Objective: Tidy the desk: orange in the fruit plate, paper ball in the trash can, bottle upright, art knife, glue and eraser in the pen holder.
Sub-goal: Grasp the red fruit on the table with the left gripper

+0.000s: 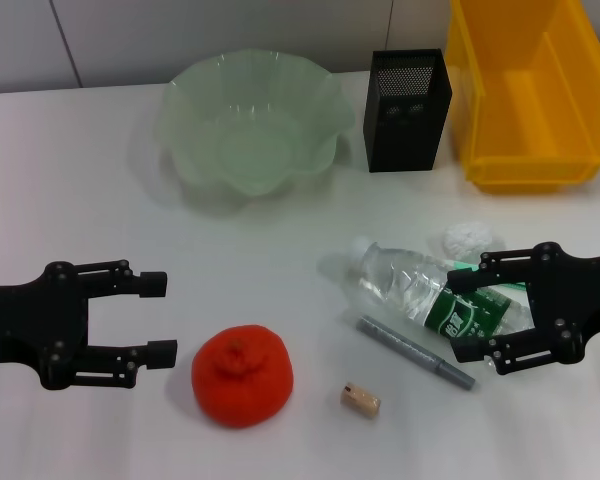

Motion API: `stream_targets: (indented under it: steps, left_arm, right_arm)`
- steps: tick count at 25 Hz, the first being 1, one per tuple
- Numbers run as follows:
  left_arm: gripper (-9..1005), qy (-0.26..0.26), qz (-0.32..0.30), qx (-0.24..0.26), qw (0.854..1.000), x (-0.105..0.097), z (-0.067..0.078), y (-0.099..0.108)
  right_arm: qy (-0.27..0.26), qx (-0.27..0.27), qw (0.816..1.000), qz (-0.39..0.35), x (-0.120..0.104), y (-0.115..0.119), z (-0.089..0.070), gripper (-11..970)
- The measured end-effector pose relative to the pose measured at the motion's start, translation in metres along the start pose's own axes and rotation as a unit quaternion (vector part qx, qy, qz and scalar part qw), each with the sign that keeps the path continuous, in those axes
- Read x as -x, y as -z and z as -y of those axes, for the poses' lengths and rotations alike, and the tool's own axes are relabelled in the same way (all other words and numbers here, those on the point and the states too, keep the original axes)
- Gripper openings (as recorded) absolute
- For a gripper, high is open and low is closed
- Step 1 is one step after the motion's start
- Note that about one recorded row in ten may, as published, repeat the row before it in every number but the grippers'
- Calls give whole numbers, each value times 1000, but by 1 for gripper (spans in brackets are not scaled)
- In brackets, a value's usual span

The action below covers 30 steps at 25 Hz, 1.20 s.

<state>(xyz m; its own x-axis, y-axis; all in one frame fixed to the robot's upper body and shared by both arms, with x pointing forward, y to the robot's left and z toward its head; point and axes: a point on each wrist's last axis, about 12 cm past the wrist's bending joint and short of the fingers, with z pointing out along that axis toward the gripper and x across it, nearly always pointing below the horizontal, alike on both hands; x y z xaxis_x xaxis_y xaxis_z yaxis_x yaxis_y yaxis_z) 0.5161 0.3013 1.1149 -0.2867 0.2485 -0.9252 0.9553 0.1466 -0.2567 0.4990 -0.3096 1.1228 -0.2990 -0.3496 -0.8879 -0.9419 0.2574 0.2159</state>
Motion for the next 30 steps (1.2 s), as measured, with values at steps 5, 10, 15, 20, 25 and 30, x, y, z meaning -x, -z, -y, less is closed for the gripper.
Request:
stream_targets:
  steps: [5,10,15,20,25,30]
  left_arm:
    - [813,1,0,0,1000,0,0,0]
    - [813,2,0,1,1000,-1,0,1]
    - [812,4,-1,3,1000,-3,1,2]
    - [812,5,0,6,1000,-4,2,3]
    - [812,-9,10,-2,1000,-7,5,-8]
    - [812,-35,20,8,999,-18,10,-24]
  right_arm:
    - [0,1,1000,-1,0,0,0,786]
    - [0,1,1000,0,0,0,0,786]
    - [-3,0,1000,3,-1,0,0,786]
    - [-3,-1,1000,5,-2,4,-2,787]
    - [-6,-3,1000,9,-2,10,-3,787]
    - [-4,-4,1000,10,-1,11,-3,787]
